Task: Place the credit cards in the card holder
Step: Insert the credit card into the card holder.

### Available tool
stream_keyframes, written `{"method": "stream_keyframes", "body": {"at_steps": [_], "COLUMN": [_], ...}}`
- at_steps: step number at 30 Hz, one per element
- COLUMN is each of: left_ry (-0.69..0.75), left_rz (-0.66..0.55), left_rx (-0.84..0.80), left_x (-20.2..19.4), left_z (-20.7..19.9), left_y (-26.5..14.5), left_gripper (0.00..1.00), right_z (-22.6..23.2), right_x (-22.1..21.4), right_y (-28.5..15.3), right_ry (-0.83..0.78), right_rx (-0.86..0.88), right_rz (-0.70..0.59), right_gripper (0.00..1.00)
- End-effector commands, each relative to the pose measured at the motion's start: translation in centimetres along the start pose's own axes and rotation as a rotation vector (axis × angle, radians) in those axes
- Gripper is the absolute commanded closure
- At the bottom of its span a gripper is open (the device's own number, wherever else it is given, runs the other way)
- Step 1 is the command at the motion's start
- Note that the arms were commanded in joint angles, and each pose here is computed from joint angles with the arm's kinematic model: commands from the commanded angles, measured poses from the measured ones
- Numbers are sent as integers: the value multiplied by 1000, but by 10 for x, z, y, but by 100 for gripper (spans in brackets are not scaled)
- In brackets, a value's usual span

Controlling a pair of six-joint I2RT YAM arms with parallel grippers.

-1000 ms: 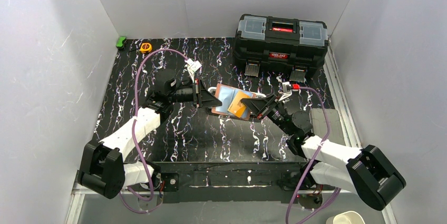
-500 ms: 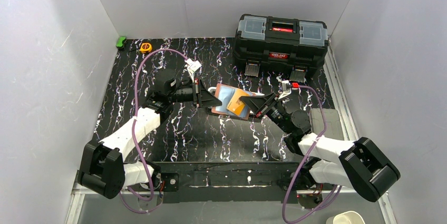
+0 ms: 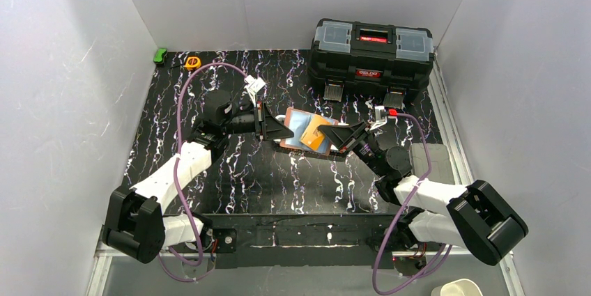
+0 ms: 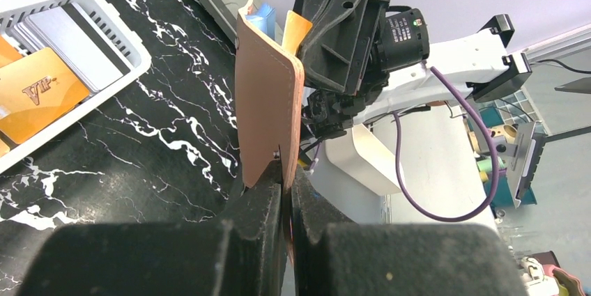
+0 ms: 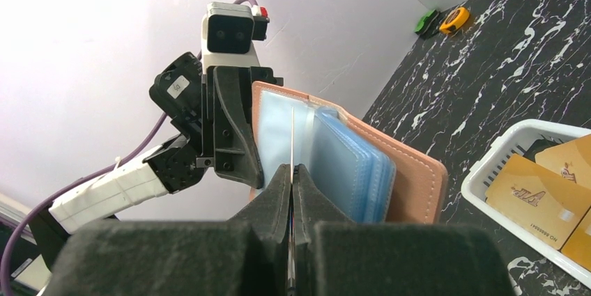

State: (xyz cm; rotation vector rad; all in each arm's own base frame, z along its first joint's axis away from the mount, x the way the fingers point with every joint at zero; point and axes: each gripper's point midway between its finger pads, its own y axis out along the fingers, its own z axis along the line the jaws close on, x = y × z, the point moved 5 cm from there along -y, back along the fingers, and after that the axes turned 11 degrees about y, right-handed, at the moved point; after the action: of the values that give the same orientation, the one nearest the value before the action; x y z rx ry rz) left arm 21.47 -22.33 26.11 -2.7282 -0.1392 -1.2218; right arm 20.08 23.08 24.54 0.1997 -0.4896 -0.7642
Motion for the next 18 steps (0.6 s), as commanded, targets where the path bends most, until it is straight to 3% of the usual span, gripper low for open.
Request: {"method": "stream_keyframes", "body": {"at_steps": [1,18], "left_ry": [110,142], "left_rz": [-48,-56], "left_rx": [-71,-111], "left_x": [27,33], "left_z": [-29,-40], "left_y": [-4,-6], "left_gripper": [100,100], "right_z": [9,25], "right_x": [5,4], "right_y": [0,24], "right_ry": [6,5], "right_rx": [46,138], "right_rz": [-33,28], "right_gripper": [99,99]}}
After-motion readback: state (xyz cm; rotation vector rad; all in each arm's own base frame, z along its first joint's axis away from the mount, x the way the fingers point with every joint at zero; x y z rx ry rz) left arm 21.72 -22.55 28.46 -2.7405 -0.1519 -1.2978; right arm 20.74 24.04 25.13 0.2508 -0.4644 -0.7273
